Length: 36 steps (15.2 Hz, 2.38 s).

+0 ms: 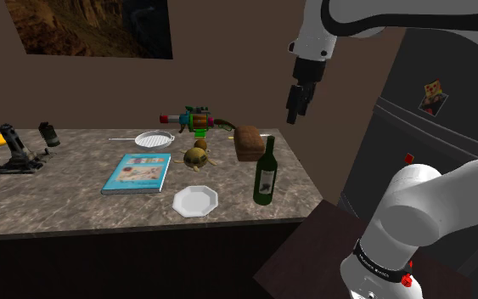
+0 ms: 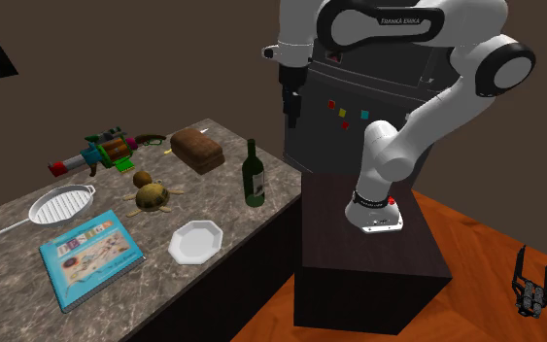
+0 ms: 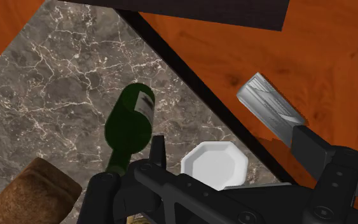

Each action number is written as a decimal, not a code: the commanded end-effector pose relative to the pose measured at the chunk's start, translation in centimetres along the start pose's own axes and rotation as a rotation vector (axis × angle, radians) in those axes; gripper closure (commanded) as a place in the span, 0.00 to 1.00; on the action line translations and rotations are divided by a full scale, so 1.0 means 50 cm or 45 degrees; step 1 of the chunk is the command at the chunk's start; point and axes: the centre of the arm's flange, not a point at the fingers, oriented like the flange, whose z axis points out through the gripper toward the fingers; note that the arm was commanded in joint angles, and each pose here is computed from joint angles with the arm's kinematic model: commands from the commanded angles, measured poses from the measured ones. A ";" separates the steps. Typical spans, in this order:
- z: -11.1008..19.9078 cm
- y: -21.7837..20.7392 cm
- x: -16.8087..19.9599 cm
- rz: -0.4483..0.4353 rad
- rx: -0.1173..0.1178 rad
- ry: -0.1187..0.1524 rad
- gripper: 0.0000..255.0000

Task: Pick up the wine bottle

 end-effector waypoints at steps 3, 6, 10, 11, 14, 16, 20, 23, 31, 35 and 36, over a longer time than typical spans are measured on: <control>0.036 0.029 0.020 -0.017 -0.009 0.010 0.00; 0.089 0.073 0.051 -0.044 -0.023 0.025 0.00; 0.159 0.131 0.095 -0.078 -0.042 0.045 0.00; 0.176 0.146 0.107 -0.087 -0.047 0.050 0.00; 0.227 0.190 0.142 -0.113 -0.061 0.064 0.00; 0.261 0.218 0.166 -0.131 -0.070 0.074 0.00; 0.299 0.234 0.178 -0.140 -0.075 0.080 0.00; 0.330 0.235 0.177 -0.140 -0.075 0.080 0.00; 0.358 0.235 0.176 -0.140 -0.075 0.080 1.00; 0.357 0.236 0.177 -0.140 -0.075 0.079 1.00; 0.357 0.236 0.177 -0.140 -0.075 0.079 1.00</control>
